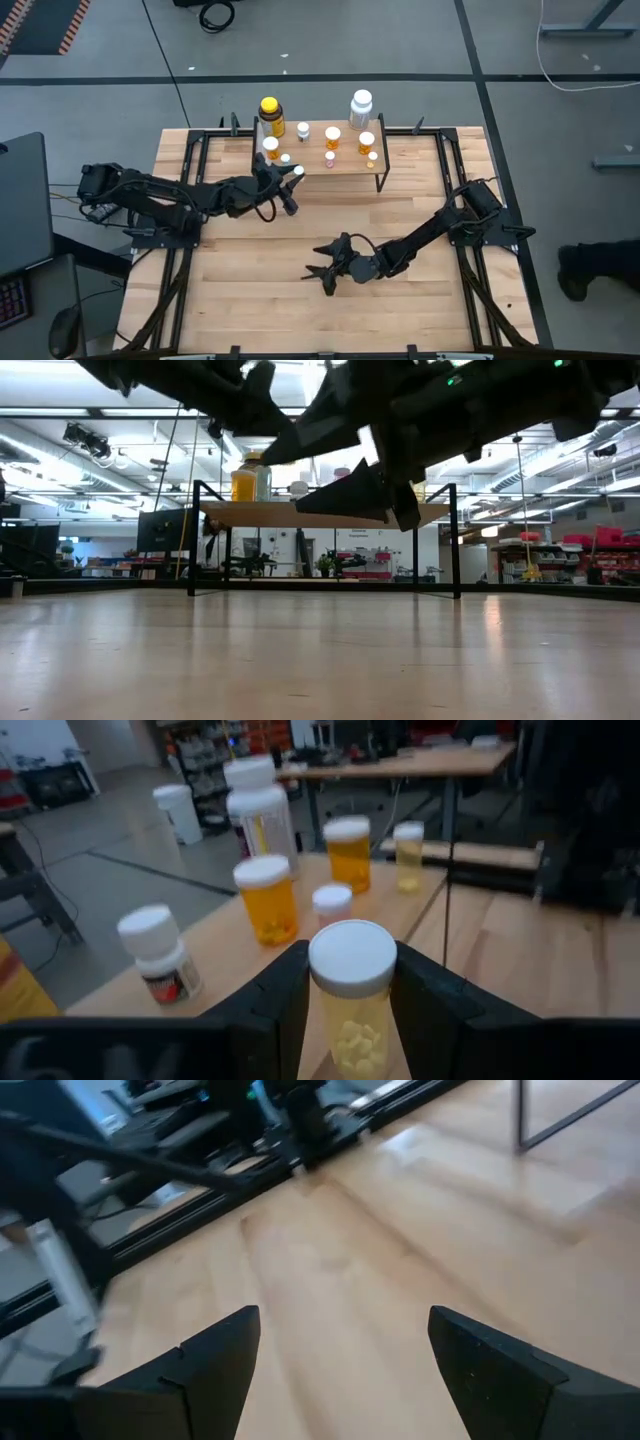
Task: Pick and place medicine bottles onto shelf by color
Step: Put the yellow pill bottle on the shelf
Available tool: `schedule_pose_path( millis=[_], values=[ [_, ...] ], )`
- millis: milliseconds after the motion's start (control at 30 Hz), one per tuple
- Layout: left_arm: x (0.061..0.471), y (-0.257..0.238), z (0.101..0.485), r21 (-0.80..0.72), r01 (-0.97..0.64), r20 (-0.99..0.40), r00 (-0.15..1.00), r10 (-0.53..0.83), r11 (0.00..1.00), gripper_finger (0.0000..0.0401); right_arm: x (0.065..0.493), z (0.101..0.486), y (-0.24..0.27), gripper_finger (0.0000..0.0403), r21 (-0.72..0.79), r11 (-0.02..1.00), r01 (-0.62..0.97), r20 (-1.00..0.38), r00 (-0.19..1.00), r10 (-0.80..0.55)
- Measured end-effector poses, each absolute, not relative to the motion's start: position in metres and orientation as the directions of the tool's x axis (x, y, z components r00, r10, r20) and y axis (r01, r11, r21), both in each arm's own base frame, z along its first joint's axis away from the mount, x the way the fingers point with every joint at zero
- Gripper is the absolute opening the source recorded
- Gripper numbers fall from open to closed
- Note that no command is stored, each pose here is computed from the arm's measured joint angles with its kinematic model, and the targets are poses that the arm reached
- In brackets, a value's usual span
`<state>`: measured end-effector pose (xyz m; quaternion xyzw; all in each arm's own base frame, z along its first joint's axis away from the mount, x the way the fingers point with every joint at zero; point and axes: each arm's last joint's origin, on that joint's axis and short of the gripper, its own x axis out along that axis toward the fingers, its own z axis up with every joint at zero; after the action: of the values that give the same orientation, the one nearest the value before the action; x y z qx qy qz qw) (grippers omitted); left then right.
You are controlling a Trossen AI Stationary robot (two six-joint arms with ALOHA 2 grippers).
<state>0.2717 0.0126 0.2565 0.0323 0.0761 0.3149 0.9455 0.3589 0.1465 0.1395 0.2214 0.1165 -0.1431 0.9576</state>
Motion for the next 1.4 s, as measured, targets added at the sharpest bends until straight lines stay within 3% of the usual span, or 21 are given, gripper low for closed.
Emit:
schedule_pose_path(
  millis=[533, 1100, 1400],
  values=[
    [0.299, 0.049, 0.217, 0.091, -0.675, -0.14, 0.719, 0.681, 0.732, 0.0131, 0.366, 0.123, 0.123, 0.0297, 0.236, 0.892, 0.385, -0.361, 0.887, -0.288],
    [0.3, 0.047, 0.219, 0.053, -0.678, -0.12, 0.725, 0.678, 0.734, 0.0131, 0.37, 0.12, 0.108, 0.0297, -0.046, 0.95, 0.308, -0.383, 0.873, -0.302],
    [0.298, 0.054, 0.219, 0.056, -0.696, -0.122, 0.707, 0.697, 0.716, 0.0131, 0.371, 0.12, 0.108, 0.0297, -0.058, 0.965, 0.257, -0.396, 0.881, -0.258]
  ],
)
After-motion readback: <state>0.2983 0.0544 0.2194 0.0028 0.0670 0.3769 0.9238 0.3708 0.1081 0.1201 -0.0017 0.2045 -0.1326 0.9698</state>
